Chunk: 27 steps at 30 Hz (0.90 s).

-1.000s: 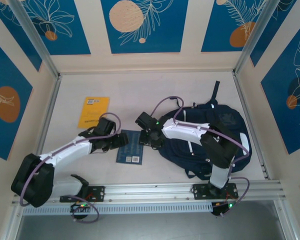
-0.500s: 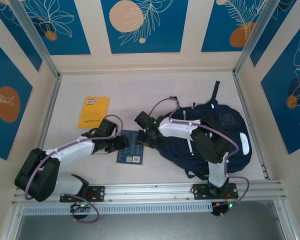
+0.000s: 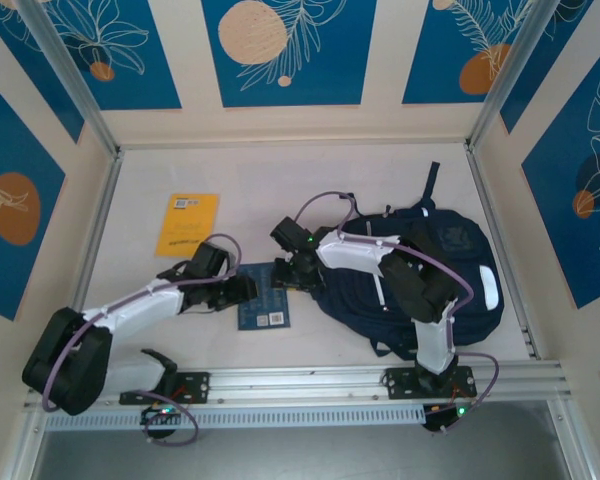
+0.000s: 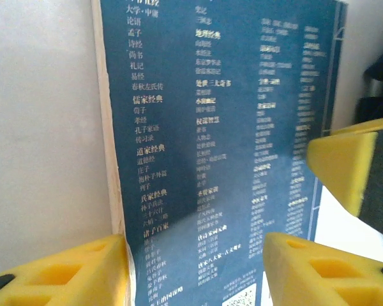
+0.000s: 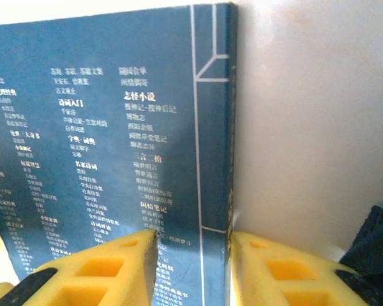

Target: Pack books, pencil case, and school supplies into a backpack

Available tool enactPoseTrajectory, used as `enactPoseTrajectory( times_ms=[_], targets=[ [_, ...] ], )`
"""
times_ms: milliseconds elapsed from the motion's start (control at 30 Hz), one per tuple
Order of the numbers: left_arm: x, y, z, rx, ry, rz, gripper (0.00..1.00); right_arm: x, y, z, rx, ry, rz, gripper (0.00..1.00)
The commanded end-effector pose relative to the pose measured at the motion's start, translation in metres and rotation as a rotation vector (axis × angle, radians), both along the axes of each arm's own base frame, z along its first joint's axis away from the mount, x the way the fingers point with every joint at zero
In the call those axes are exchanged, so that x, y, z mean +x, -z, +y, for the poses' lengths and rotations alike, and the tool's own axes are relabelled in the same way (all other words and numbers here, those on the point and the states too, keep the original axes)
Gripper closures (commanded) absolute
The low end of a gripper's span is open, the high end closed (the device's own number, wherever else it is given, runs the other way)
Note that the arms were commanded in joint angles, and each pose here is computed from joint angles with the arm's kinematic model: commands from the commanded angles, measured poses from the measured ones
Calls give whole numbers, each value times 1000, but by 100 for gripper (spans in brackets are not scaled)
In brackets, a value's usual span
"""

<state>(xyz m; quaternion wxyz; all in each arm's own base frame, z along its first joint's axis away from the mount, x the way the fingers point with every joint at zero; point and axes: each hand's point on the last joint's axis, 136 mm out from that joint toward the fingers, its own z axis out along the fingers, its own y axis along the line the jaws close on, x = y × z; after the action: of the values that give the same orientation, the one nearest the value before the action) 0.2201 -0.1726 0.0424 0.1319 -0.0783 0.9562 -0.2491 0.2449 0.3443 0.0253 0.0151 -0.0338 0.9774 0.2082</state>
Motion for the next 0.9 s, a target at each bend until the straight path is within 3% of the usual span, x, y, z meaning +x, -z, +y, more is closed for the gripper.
enactPoseTrajectory(
  times_ms=[0,467,667,867],
  targets=[
    [-3,-3,13,61,-13,-5,43,-1,-4,4,0,-76,-4,63],
    [-1,25,2,37,5,53,44,-24,17,22,18,-149,71,61],
    [0,23,-1,26,12,53,45,-29,-30,48,233,-168,78,62],
    [-1,23,0,27,12,53,46,-31,-70,46,385,-137,63,62]
  ],
)
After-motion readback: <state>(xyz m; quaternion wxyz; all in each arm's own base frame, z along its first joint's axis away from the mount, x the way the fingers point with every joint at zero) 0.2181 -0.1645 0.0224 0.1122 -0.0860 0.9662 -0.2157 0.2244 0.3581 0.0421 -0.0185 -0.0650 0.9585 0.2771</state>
